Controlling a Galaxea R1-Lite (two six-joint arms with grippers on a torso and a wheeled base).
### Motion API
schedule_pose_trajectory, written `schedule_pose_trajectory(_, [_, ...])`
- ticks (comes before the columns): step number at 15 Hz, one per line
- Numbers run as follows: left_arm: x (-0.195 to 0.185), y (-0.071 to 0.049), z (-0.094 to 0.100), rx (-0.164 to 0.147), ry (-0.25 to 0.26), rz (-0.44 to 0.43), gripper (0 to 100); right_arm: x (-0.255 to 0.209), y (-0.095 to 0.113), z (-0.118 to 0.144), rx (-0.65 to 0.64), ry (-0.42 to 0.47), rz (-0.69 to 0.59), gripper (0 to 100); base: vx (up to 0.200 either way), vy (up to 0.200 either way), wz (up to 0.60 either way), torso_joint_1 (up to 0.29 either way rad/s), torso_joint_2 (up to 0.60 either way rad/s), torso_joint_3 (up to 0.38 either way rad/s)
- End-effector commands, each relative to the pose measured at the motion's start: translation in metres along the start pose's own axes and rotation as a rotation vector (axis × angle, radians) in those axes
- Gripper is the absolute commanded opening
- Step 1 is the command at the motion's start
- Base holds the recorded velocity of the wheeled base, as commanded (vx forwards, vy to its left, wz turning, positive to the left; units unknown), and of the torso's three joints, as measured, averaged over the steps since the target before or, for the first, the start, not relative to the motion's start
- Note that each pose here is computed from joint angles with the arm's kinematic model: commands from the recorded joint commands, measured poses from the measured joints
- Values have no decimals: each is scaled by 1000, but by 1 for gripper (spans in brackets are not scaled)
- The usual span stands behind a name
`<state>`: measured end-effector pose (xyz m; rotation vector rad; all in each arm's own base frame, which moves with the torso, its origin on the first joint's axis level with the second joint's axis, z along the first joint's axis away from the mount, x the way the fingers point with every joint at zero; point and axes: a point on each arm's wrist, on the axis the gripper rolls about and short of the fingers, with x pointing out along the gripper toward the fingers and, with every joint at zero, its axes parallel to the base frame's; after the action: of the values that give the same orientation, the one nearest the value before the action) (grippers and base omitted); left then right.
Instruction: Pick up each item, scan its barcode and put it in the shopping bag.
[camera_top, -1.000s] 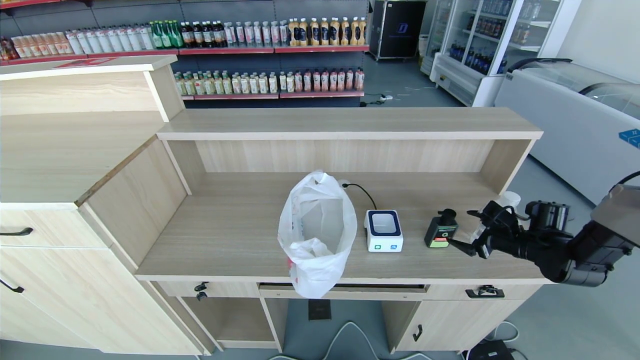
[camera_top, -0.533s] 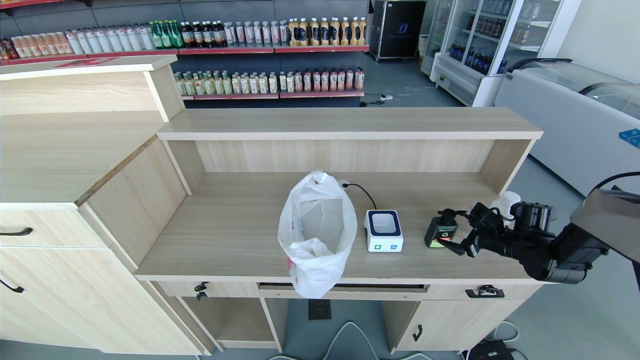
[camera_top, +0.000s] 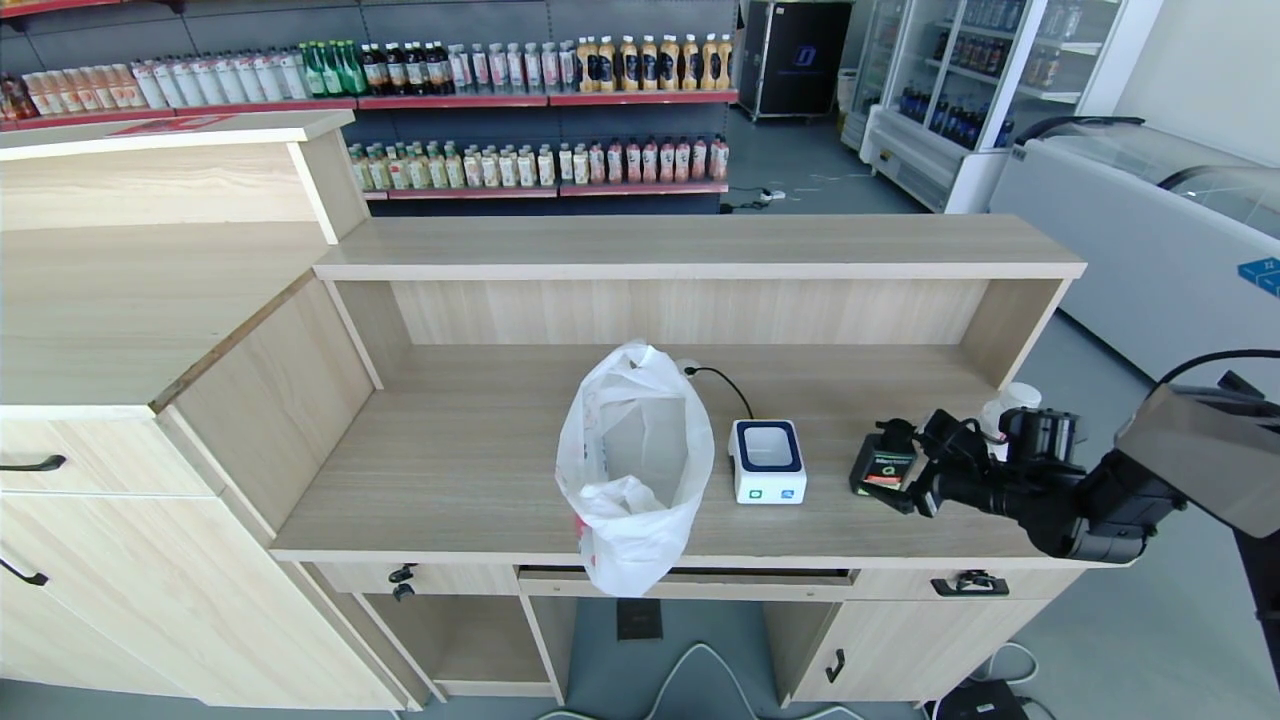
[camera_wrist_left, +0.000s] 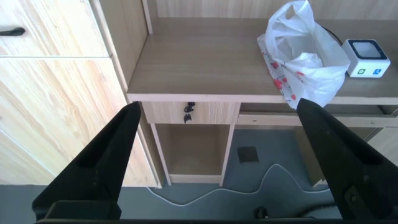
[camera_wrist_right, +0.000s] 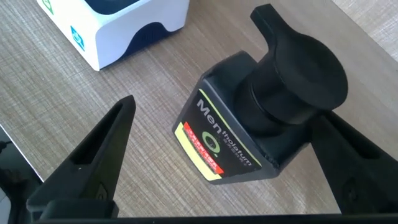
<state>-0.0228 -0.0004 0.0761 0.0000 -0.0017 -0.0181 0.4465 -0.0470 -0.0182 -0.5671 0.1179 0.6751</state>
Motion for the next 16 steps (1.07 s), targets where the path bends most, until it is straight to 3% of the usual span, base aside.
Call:
schedule_pose_trajectory(1, [0,0,0,0,0,0,100,4,2,-2,-2,-2,6,100,0,0,0,0,0,0])
schedule_pose_trajectory(9, [0,0,0,0,0,0,100,18,11,-8,7,-5,36,100,0,0,0,0,0,0])
schedule_pose_trajectory(10, [0,0,0,0,0,0,100,19,11,-9,7,-5,36,0,0,0,0,0,0,0])
schedule_pose_trajectory(16, [0,0,0,0,0,0,100,19,8,-6,-3,-22,33,0,0,0,0,0,0,0])
